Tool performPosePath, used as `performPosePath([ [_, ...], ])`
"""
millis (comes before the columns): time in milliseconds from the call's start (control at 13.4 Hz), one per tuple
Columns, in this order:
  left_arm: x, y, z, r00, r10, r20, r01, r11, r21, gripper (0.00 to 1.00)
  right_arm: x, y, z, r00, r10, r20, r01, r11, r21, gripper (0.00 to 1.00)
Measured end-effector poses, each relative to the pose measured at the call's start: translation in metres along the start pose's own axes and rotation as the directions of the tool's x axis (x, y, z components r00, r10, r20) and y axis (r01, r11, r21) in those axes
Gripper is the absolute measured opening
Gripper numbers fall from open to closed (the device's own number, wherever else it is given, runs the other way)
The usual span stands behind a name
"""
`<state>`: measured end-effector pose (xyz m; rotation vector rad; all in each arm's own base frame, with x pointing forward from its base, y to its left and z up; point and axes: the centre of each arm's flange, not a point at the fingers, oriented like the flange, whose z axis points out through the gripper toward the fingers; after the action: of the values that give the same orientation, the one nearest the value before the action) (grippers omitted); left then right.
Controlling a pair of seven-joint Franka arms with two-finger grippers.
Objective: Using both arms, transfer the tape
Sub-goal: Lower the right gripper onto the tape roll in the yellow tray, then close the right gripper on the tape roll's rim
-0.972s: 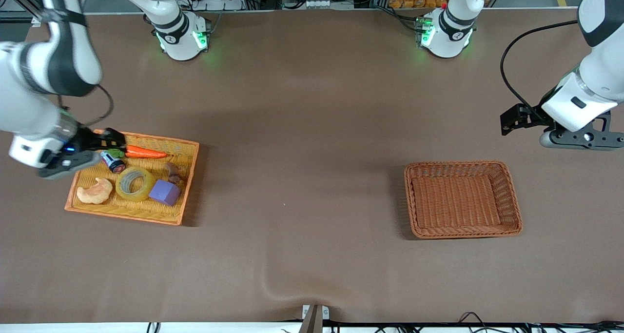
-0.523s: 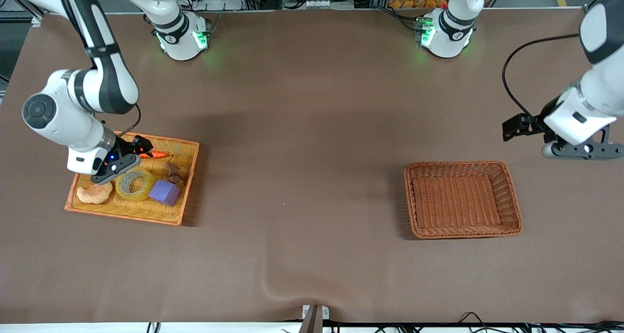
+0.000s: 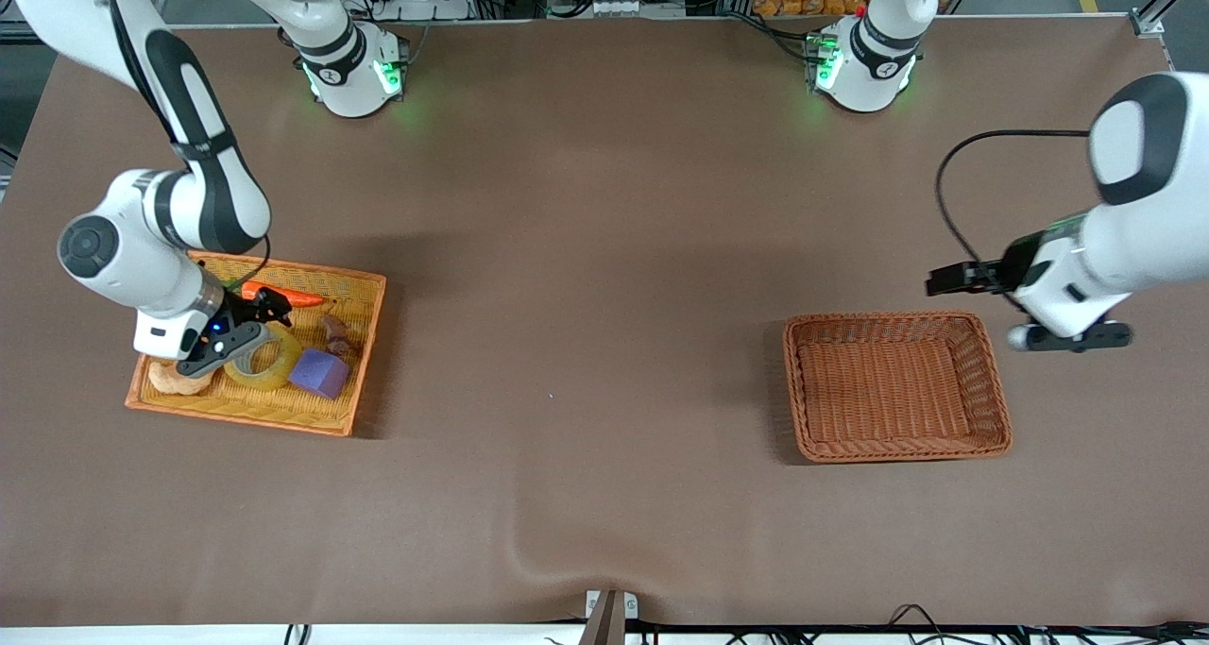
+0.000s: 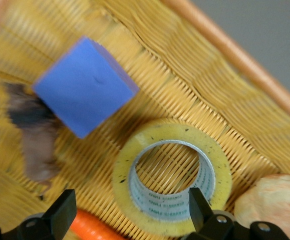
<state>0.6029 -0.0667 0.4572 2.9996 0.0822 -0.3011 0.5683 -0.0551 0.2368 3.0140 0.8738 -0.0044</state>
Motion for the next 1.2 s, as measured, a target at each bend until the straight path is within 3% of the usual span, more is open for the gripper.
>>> performPosePath([
  [299, 0.004, 0.014, 0.020, 0.999, 0.001, -0.032, -0.001, 1.000, 0.002, 1.00, -0.010, 0.007, 0.038, 0.999, 0.025, 0.041, -0.026, 0.999, 0.024, 1.00],
  [374, 0.006, 0.015, 0.025, 0.999, -0.009, -0.042, 0.009, 1.000, 0.001, 1.00, -0.009, 0.008, 0.038, 0.999, 0.026, 0.041, -0.027, 0.999, 0.025, 0.93],
  [822, 0.018, 0.078, 0.069, 0.995, -0.076, -0.067, 0.076, 0.997, 0.005, 1.00, -0.001, 0.013, 0.027, 0.999, 0.030, 0.027, -0.030, 0.999, 0.019, 0.25],
  [1047, 0.028, 0.097, 0.077, 0.992, -0.099, -0.077, 0.100, 0.995, 0.009, 1.00, -0.002, 0.018, 0.018, 0.999, 0.039, 0.026, -0.039, 0.999, 0.019, 0.22],
  [1196, 0.035, 0.096, 0.079, 0.992, -0.101, -0.081, 0.103, 0.995, 0.011, 1.00, 0.004, 0.019, -0.006, 0.998, 0.033, 0.054, -0.036, 0.998, 0.049, 0.22],
])
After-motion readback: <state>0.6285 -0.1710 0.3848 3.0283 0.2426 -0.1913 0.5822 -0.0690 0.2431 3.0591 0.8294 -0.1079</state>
